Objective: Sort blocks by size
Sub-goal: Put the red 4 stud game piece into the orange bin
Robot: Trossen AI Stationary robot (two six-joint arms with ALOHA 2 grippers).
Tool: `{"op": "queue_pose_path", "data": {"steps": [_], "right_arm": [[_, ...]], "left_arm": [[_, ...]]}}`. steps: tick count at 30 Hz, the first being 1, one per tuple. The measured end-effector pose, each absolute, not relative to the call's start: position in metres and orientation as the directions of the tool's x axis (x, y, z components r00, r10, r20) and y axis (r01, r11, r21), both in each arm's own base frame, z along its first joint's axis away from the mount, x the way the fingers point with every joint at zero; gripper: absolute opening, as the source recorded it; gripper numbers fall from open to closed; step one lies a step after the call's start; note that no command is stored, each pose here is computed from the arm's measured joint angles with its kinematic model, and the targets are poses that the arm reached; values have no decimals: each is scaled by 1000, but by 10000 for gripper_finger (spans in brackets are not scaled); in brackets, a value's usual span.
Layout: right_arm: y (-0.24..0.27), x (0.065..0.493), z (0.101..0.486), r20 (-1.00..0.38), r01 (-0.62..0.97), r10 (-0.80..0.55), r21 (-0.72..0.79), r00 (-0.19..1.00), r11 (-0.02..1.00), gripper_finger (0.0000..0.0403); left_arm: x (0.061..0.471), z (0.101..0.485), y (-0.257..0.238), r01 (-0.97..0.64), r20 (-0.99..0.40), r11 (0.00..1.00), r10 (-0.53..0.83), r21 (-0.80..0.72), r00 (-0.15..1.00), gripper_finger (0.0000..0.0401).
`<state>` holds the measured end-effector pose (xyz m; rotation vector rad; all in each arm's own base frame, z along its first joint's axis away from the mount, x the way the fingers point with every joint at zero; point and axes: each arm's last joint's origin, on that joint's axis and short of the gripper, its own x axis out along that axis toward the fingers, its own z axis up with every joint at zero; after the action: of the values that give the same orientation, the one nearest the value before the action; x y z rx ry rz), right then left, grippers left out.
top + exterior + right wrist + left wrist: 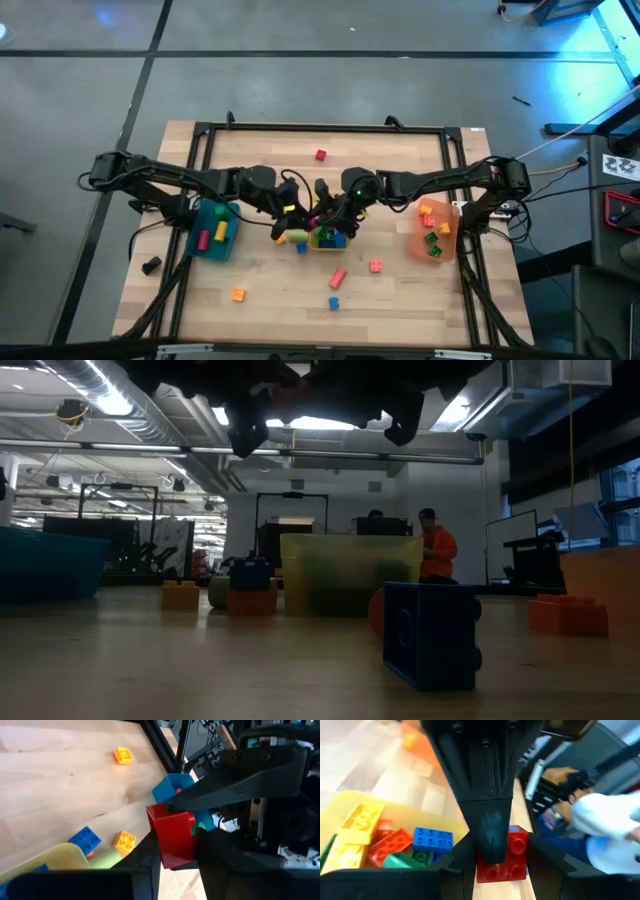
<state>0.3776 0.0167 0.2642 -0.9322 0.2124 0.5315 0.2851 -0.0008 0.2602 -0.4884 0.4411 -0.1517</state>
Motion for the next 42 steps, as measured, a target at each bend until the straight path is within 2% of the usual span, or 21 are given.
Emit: {"op": "queue_pose_path", "data": {"steps": [4, 9, 13, 17, 20, 22, 28, 32, 36, 38, 42], "right_arm": [[15, 377, 261, -424, -515, 294, -697, 857, 498, 97], [13, 373, 250, -534, -543, 190, -649, 824, 533, 101], [9, 367, 242, -626, -530, 55, -606, 778, 593, 100], [2, 356, 234, -718, -462, -162, -586, 677, 666, 99], [-2, 341, 231, -780, -417, -302, -567, 548, 710, 102], [-3, 326, 232, -824, -393, -348, -530, 446, 751, 102], [-5, 287, 249, -920, -198, -361, -386, 154, 901, 102], [-4, 264, 256, -945, -36, -320, -319, -68, 947, 103], [2, 239, 251, -918, 80, -260, -295, -299, 952, 104], [10, 232, 244, -902, 85, -258, -305, -345, 949, 104], [28, 223, 230, -915, 66, -158, -196, -371, 978, 104]], "left_arm": [[285, 258, 1, -70, -401, 869, -153, -490, 903, 142], [284, 258, 6, -186, -420, 880, -17, -437, 907, 202], [284, 257, 5, -159, -426, 910, -21, -383, 904, 234], [284, 256, 6, -124, -432, 944, -22, -307, 902, 242], [283, 255, 5, -108, -441, 955, -26, -277, 897, 243], [282, 253, 5, -99, -464, 962, -32, -255, 886, 243], [278, 246, 5, -74, -542, 982, -33, -174, 840, 243], [277, 245, 5, -52, -552, 988, -36, -143, 833, 243], [277, 245, 5, -48, -551, 989, -36, -137, 834, 243], [277, 245, 5, -48, -552, 989, -36, -137, 833, 243], [277, 244, 5, -48, -553, 989, -36, -137, 832, 243]]}}
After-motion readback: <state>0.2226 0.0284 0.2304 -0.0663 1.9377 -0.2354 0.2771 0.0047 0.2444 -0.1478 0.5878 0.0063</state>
